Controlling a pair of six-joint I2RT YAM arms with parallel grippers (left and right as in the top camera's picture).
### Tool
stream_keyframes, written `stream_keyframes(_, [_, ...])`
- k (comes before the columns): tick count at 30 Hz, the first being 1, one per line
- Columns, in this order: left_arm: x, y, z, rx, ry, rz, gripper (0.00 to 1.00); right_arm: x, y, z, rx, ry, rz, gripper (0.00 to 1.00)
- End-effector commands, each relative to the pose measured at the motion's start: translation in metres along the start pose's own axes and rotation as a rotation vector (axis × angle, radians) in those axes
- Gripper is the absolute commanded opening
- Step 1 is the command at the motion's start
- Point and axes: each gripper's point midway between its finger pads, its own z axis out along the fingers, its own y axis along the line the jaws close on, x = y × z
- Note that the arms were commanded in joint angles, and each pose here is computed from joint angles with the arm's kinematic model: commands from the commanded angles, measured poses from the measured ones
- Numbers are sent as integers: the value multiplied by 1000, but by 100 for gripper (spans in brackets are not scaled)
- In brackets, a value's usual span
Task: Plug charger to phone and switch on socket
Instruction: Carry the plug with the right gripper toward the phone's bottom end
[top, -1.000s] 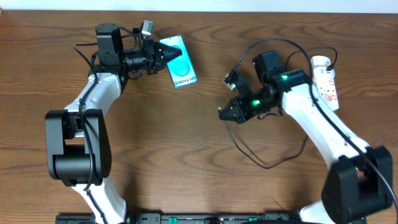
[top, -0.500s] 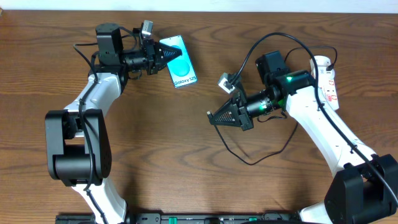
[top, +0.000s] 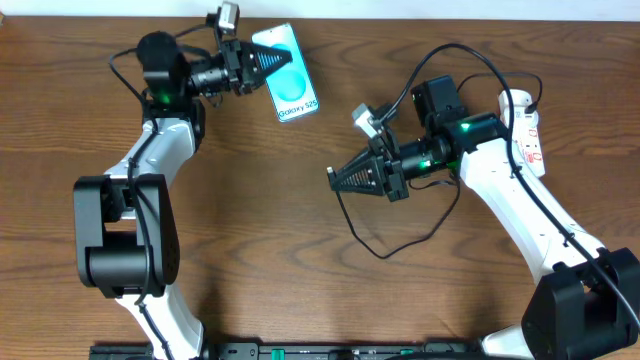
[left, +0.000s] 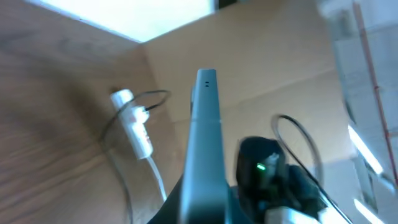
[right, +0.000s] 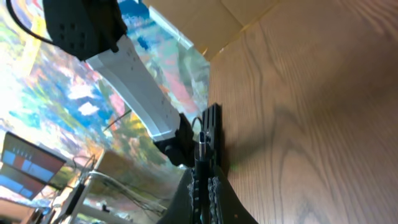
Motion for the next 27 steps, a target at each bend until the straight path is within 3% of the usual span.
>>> stream_keyframes(1, [-2, -24, -1, 42, 16, -138, 8, -12, 10, 0, -46, -24, 51, 1])
stream_keyframes(9, [3, -58, -4, 109, 26, -131, 7, -29, 4, 0, -35, -40, 58, 1])
stream_keyframes(27, [-4, -65, 5, 147, -29, -98, 7, -72, -16, 16, 102, -105, 126, 1])
